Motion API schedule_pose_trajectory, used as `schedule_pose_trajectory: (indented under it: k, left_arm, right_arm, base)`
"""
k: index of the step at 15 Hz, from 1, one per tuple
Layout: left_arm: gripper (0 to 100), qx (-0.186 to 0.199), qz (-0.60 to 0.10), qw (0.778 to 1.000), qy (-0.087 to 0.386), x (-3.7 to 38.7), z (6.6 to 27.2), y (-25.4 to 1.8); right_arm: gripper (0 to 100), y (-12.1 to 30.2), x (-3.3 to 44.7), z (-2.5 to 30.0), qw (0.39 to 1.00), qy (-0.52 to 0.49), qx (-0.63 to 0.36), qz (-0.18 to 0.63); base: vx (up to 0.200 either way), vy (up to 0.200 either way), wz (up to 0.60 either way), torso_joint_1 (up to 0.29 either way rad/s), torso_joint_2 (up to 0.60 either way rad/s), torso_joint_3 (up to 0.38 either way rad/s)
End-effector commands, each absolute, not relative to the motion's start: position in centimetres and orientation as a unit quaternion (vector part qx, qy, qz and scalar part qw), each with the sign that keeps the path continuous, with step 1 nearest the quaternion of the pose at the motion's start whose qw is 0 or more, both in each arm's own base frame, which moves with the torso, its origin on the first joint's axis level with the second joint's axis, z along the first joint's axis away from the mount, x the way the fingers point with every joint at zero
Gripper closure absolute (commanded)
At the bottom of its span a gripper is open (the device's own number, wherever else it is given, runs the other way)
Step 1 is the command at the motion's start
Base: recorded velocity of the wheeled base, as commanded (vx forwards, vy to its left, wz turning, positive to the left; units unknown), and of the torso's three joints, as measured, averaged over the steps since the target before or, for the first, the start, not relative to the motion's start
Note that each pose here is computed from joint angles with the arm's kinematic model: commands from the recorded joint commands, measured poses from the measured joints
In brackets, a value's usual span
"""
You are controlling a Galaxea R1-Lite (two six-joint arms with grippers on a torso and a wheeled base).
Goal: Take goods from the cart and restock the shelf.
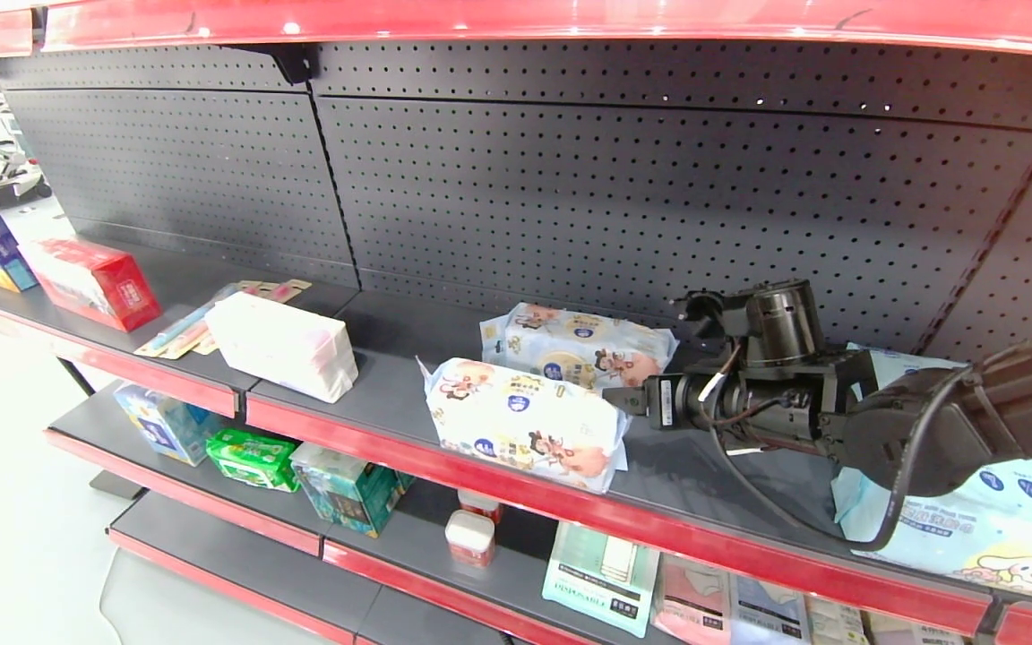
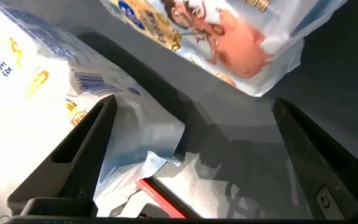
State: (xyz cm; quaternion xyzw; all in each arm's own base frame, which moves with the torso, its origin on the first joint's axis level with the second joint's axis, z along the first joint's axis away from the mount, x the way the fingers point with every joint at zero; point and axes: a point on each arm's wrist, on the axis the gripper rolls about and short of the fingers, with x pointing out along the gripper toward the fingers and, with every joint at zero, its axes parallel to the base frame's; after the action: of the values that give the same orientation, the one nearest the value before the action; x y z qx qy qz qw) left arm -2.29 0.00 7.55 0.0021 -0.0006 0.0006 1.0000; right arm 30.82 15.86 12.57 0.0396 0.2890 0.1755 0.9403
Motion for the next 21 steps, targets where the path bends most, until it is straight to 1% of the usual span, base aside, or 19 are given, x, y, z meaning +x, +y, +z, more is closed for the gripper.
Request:
schedule_pose_trajectory:
  k: [1, 4, 6, 9, 10, 13, 16, 17, 18, 20, 21]
  left_arm:
    - [0, 0.002, 0.001, 1.000, 0.000, -2.3, 7.5, 0.0]
    - [0, 0.002, 0.001, 1.000, 0.000, -2.3, 7.5, 0.0]
    - [0, 0.002, 0.001, 1.000, 0.000, -2.3, 7.5, 0.0]
    - [0, 0.002, 0.001, 1.000, 0.000, -2.3, 7.5, 0.0]
    - [0, 0.002, 0.001, 1.000, 0.000, -2.3, 7.5, 0.0]
    - [0, 0.002, 0.001, 1.000, 0.000, -2.3, 7.5, 0.0]
    - [0, 0.002, 0.001, 1.000, 0.000, -2.3, 7.5, 0.0]
    - [0, 0.002, 0.001, 1.000, 0.000, -2.3, 7.5, 0.0]
    - [0, 0.002, 0.001, 1.000, 0.000, -2.3, 7.5, 0.0]
    - [0, 0.002, 0.001, 1.000, 0.000, -2.3, 7.5, 0.0]
    - [0, 0.002, 0.001, 1.000, 0.000, -2.3, 7.5, 0.0]
  right_arm:
    - [0, 15.6, 30.9, 13.4, 0.945, 0.275, 0.044, 0.173]
    - [0, 14.0, 31.1, 14.3, 0.954, 0.263, 0.048, 0.139]
    - [0, 13.4, 30.9, 14.8, 0.957, 0.255, 0.049, 0.129]
    - [0, 12.7, 29.8, 16.4, 0.964, 0.233, 0.050, 0.118]
    - [0, 11.6, 28.2, 17.8, 0.968, 0.217, 0.048, 0.119]
    - [0, 8.5, 24.3, 20.2, 0.972, 0.210, 0.038, 0.099]
    - [0, 5.4, 18.8, 19.0, 0.974, 0.212, 0.042, 0.074]
    - [0, 4.2, 16.6, 18.4, 0.974, 0.209, 0.041, 0.078]
    - [0, 3.7, 15.7, 18.2, 0.975, 0.204, 0.038, 0.081]
    - [0, 1.8, 12.6, 19.3, 0.987, 0.146, 0.022, 0.067]
    - [0, 1.4, 11.4, 19.1, 0.988, 0.139, 0.020, 0.062]
  base:
    - [0.000, 0.000, 0.00, 0.000, 0.00, 0.000]
    - [0.000, 0.000, 0.00, 0.000, 0.00, 0.000]
    - [0.000, 0.000, 0.00, 0.000, 0.00, 0.000]
    - [0.000, 0.000, 0.00, 0.000, 0.00, 0.000]
    - [0.000, 0.000, 0.00, 0.000, 0.00, 0.000]
    - [0.000, 0.000, 0.00, 0.000, 0.00, 0.000]
    - [0.000, 0.000, 0.00, 0.000, 0.00, 0.000]
    - [0.000, 0.000, 0.00, 0.000, 0.00, 0.000]
    - [0.000, 0.000, 0.00, 0.000, 0.00, 0.000]
    - [0.000, 0.000, 0.00, 0.000, 0.00, 0.000]
    - [0.000, 0.000, 0.00, 0.000, 0.00, 0.000]
